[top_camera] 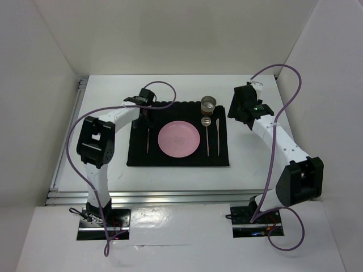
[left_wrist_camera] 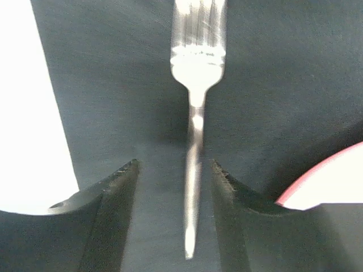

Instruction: Set the dinner table for one person

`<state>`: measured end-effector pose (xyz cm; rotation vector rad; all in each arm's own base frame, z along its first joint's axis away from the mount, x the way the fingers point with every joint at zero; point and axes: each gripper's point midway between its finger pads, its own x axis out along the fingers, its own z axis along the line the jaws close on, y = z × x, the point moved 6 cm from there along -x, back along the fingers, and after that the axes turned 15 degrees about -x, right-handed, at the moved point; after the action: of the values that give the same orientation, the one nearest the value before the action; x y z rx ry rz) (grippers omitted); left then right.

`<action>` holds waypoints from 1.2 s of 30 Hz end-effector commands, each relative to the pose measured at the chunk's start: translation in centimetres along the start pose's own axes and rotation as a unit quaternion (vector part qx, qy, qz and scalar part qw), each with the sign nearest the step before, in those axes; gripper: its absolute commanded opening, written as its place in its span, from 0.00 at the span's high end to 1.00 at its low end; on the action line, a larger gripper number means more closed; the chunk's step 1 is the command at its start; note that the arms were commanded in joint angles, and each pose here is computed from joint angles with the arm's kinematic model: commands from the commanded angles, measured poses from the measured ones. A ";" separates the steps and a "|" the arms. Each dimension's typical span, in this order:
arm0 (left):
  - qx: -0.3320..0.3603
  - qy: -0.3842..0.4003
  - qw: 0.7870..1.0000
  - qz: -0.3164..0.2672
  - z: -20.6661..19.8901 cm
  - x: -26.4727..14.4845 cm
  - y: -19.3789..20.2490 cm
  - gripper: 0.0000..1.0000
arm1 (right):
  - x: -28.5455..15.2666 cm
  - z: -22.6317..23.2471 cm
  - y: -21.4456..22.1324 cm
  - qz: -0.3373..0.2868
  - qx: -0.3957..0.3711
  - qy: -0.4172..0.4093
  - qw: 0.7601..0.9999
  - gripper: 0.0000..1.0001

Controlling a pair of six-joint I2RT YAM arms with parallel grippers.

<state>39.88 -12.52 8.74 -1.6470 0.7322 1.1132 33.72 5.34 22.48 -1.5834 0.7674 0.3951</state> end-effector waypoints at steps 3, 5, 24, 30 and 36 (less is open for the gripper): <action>0.026 -0.012 0.988 -0.152 4.6 -9.2 -6.2 0.32 | -1.3 0.2 -1.6 -0.034 0.016 -0.027 0.999 0.29; 0.056 -0.021 0.985 -0.162 7.1 -10.9 -6.3 0.20 | -1.1 1.1 -1.2 -0.033 0.012 -0.061 0.997 0.29; 0.079 -0.076 0.989 0.095 22.5 -3.7 3.8 0.21 | 2.7 6.6 2.6 0.026 -0.013 -0.143 0.989 0.29; 0.053 -0.073 0.992 0.091 22.1 -1.8 3.0 0.28 | 2.9 6.5 3.1 0.038 -0.017 -0.135 0.990 0.29; 0.039 -0.083 0.991 0.101 22.2 0.5 3.1 0.34 | 2.8 6.5 2.2 0.030 -0.015 -0.131 0.991 0.29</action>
<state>29.02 7.07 7.32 -1.3854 0.8688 1.3074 34.37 10.63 16.94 -1.4992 0.6337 0.6949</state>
